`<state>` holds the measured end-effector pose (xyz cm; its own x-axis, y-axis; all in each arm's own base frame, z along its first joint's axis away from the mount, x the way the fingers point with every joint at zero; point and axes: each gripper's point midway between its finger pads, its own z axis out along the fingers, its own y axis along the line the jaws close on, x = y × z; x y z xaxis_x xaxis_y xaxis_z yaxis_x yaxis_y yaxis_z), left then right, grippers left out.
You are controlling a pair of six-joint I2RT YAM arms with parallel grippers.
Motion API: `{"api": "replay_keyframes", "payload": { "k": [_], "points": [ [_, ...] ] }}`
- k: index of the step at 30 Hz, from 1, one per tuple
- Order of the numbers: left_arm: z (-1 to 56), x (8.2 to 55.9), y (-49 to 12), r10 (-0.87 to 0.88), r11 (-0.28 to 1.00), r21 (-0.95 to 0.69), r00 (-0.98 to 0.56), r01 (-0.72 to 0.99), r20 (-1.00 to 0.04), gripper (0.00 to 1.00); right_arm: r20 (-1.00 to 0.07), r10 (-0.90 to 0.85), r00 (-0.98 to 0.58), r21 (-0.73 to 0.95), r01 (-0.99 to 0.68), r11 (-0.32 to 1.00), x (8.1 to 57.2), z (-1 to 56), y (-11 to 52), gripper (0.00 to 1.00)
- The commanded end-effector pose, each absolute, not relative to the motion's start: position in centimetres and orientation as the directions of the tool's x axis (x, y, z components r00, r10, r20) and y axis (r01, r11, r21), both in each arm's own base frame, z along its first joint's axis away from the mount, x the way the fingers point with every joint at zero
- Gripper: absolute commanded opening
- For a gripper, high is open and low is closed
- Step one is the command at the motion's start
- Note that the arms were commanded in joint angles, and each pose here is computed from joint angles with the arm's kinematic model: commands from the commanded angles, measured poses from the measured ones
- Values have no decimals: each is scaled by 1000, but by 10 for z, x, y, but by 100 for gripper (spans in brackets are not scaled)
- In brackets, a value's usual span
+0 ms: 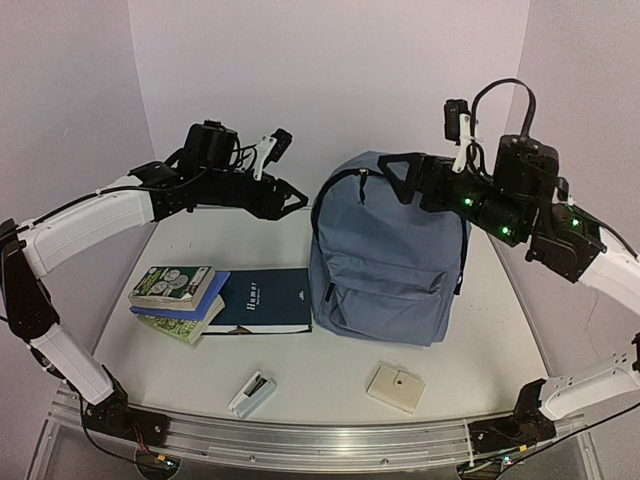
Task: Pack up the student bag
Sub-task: Unzip the student bag at the center of the board.
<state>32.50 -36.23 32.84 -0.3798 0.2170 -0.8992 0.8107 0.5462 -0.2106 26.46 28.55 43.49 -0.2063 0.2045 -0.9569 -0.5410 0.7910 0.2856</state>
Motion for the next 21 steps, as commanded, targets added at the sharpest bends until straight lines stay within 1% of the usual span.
{"api": "replay_keyframes", "payload": {
  "k": [1,2,4,6,10,13,17,21],
  "points": [
    [356,311,-359,141,501,-270,-385,822,-912,58,-982,60,-181,124,-369,921,282,421,240,95],
    [358,308,-361,135,487,-284,-393,826,-910,60,-982,38,-184,104,-367,924,285,419,235,97],
    [362,303,-363,120,459,-312,-405,832,-906,64,-981,3,-195,76,-368,927,293,414,226,98],
    [365,301,-364,106,446,-329,-414,832,-904,66,-976,-33,-215,51,-374,926,303,406,218,98],
    [368,300,-369,82,428,-381,-455,820,-886,66,-966,-94,-242,-6,-343,939,319,392,206,98],
    [372,291,-380,74,365,-445,-502,818,-862,66,-960,-145,-238,-56,-347,936,324,389,207,98],
    [384,281,-398,56,299,-486,-523,821,-850,65,-954,-203,-222,-105,-385,917,327,388,216,98],
    [391,280,-415,36,314,-464,-499,828,-866,64,-947,-230,-222,-127,-401,907,332,385,223,93]
  ]
}}
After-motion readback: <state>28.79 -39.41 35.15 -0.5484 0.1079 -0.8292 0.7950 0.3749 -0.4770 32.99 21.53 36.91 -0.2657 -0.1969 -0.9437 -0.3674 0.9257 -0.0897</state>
